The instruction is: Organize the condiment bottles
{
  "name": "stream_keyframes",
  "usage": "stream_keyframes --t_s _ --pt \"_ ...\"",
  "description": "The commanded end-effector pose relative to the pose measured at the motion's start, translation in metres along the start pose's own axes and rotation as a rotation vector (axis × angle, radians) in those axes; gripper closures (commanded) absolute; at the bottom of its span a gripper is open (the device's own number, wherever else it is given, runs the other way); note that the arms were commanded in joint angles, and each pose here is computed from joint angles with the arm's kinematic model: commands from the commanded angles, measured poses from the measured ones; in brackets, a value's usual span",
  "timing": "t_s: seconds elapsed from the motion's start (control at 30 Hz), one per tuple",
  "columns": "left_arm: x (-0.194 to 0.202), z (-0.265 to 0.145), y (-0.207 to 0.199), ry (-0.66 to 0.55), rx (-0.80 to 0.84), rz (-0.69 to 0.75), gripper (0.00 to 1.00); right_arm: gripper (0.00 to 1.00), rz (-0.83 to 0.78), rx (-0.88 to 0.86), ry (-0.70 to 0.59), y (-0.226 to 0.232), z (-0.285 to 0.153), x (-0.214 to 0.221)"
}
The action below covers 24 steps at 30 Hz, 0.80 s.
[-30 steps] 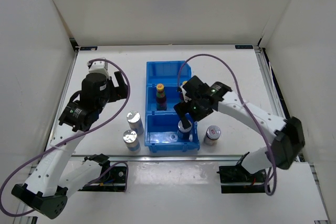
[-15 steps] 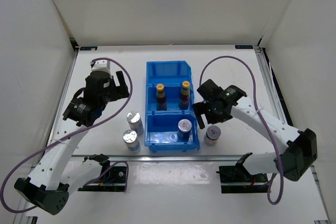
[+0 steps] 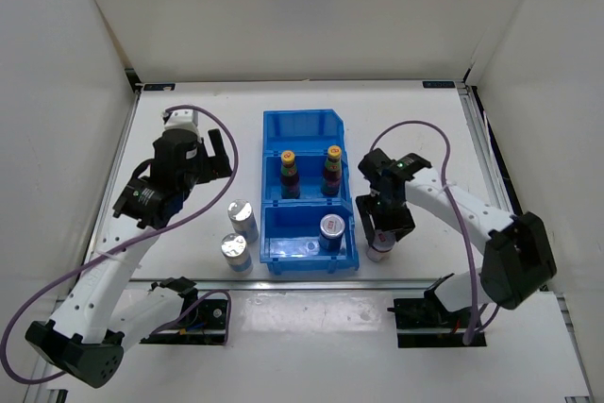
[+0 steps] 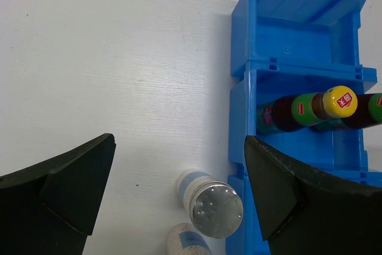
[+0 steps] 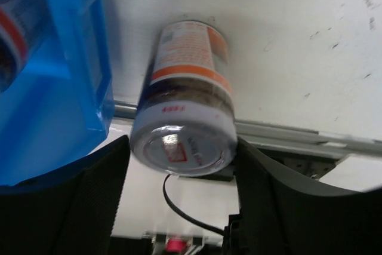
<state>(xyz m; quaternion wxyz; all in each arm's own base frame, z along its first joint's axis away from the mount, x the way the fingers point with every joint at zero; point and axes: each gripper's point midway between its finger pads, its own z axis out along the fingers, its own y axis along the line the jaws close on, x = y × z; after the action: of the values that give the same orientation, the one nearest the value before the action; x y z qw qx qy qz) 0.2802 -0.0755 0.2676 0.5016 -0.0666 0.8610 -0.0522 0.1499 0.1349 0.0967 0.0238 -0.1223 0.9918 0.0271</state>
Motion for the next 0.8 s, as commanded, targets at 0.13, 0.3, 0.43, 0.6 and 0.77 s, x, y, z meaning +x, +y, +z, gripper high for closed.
stream_keyframes --t_s 0.13,0.3,0.43,0.6,0.77 --pt "-0.002 -0.005 0.009 -0.024 -0.026 0.0 0.0 0.46 0.031 -0.051 0.099 0.009 0.011 0.006" --pt "0.0 -0.006 0.01 -0.024 -0.026 0.0 0.0 0.84 0.038 -0.023 0.032 0.001 -0.01 -0.001" --pt "-0.002 -0.008 0.012 -0.036 -0.031 -0.004 0.0 0.99 0.035 -0.042 -0.163 0.002 -0.052 -0.027" --pt "-0.002 -0.008 0.012 -0.036 -0.031 -0.004 0.0 0.99 0.01 -0.068 -0.35 0.009 -0.099 -0.053" --pt "0.0 -0.006 0.011 -0.028 -0.034 -0.01 0.0 0.99 -0.182 -0.161 -0.474 0.046 -0.136 -0.071"
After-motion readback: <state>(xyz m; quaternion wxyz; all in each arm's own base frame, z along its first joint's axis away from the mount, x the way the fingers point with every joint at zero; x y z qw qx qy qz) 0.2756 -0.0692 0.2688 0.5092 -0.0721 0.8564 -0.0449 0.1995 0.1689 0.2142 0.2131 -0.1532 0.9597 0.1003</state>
